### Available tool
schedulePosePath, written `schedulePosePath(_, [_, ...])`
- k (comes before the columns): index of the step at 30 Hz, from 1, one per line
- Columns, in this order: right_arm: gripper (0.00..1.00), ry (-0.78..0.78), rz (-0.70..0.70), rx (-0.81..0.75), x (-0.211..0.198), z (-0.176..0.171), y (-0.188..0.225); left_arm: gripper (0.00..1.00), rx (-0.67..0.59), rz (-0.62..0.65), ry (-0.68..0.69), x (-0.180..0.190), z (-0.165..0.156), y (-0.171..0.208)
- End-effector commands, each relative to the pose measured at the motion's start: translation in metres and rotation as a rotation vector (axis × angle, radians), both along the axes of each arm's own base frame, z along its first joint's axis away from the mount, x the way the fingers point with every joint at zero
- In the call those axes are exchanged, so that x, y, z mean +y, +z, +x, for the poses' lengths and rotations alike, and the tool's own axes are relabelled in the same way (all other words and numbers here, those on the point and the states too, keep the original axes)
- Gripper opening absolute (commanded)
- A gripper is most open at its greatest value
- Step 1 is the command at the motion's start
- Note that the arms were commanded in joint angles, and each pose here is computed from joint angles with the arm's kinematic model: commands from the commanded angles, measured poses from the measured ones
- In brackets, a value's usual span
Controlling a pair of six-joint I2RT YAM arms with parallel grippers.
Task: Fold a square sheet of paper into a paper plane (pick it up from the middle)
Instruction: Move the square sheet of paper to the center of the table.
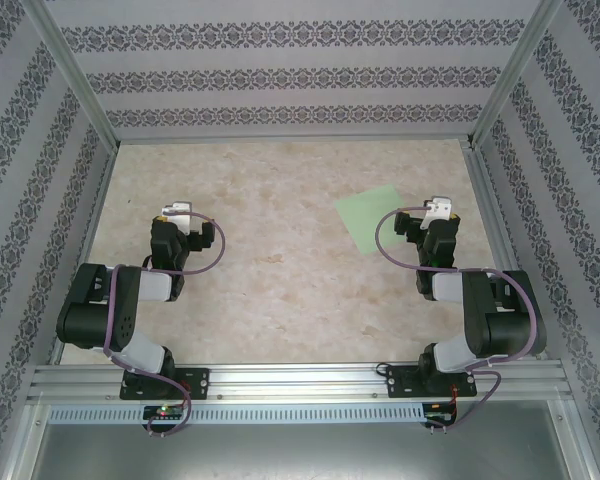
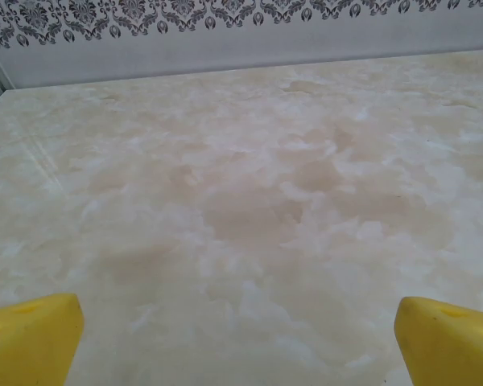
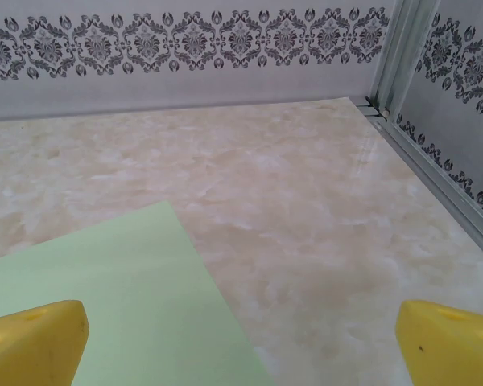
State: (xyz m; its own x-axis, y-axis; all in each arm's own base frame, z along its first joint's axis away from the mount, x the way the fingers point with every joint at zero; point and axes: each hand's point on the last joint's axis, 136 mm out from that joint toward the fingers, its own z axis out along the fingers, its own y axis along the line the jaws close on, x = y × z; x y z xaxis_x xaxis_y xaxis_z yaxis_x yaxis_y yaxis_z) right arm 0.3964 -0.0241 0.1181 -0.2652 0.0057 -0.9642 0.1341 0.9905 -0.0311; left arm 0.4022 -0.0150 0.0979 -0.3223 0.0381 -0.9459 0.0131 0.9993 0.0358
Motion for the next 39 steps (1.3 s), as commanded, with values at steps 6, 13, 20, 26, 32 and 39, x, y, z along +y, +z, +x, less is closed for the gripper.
schedulePosePath(6, [0.98, 0.015, 0.004, -0.03, 0.002, 0.005, 0.008, 1.0, -0.014, 0.009, -0.011, -0.003, 0.004, 0.005])
schedulePosePath(13, [0.98, 0.016, 0.004, -0.03, 0.002, 0.005, 0.008, 1.0, -0.014, 0.009, -0.012, -0.003, 0.004, 0.005])
schedulePosePath(20, [0.98, 0.017, 0.005, -0.026, 0.002, 0.006, 0.008, 1.0, -0.012, 0.01, -0.011, -0.003, 0.004, 0.004])
schedulePosePath(26, [0.98, -0.01, 0.001, -0.044, -0.002, 0.002, 0.019, 1.0, -0.027, 0.003, 0.034, 0.004, 0.002, 0.013])
schedulePosePath(32, [0.98, -0.109, 0.073, -0.021, -0.01, -0.011, 0.071, 1.0, 0.011, -0.029, 0.162, 0.023, -0.004, 0.055])
schedulePosePath(39, [0.98, -0.145, 0.339, 0.239, 0.009, -0.005, 0.083, 1.0, 0.126, -0.197, 0.199, 0.016, -0.002, 0.092])
